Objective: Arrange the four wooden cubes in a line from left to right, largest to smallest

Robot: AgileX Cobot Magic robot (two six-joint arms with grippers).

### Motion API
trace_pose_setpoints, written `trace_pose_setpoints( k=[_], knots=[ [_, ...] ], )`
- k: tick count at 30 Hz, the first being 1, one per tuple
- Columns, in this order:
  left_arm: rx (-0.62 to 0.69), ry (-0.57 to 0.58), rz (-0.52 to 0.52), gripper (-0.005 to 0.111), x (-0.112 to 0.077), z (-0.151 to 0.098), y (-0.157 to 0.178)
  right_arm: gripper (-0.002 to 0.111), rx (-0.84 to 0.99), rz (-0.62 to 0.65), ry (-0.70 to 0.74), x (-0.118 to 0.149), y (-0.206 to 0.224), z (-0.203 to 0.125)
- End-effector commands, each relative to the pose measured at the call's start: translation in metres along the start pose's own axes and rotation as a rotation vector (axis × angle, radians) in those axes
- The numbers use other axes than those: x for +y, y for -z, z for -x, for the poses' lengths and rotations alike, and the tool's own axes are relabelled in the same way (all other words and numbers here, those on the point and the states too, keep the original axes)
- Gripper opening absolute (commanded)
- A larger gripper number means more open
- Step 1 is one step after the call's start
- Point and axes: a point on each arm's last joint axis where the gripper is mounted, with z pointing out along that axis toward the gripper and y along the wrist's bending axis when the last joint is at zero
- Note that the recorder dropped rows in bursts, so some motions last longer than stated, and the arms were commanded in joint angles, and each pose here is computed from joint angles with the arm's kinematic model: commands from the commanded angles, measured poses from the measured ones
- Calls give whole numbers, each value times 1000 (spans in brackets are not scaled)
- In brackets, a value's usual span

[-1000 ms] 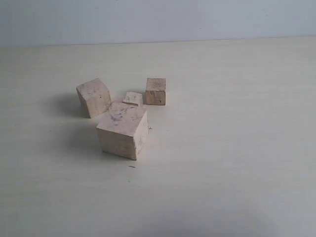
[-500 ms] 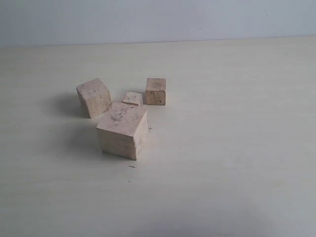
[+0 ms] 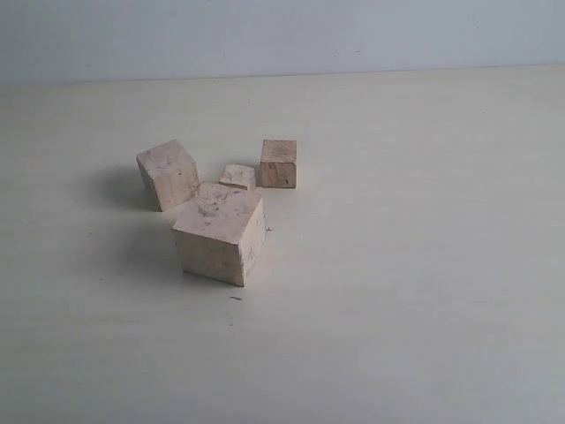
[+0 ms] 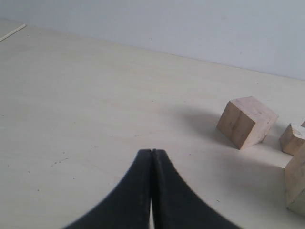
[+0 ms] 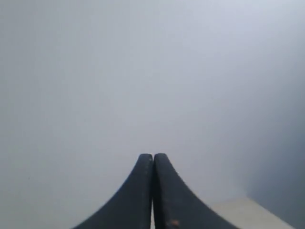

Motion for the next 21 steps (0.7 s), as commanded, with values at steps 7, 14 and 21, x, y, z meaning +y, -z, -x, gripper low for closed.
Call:
trace_pose_setpoints(
  k=[7,14,21],
  knots=[
    [-13,0,-3,0,0,0,0,0,-220,34,-173,4,1,45],
    [-13,0,-3,0,0,0,0,0,-6,7,-187,15,-39,121],
    [-13,0,-3,0,0,0,0,0,430,122,-147,38,-116,160]
  ],
)
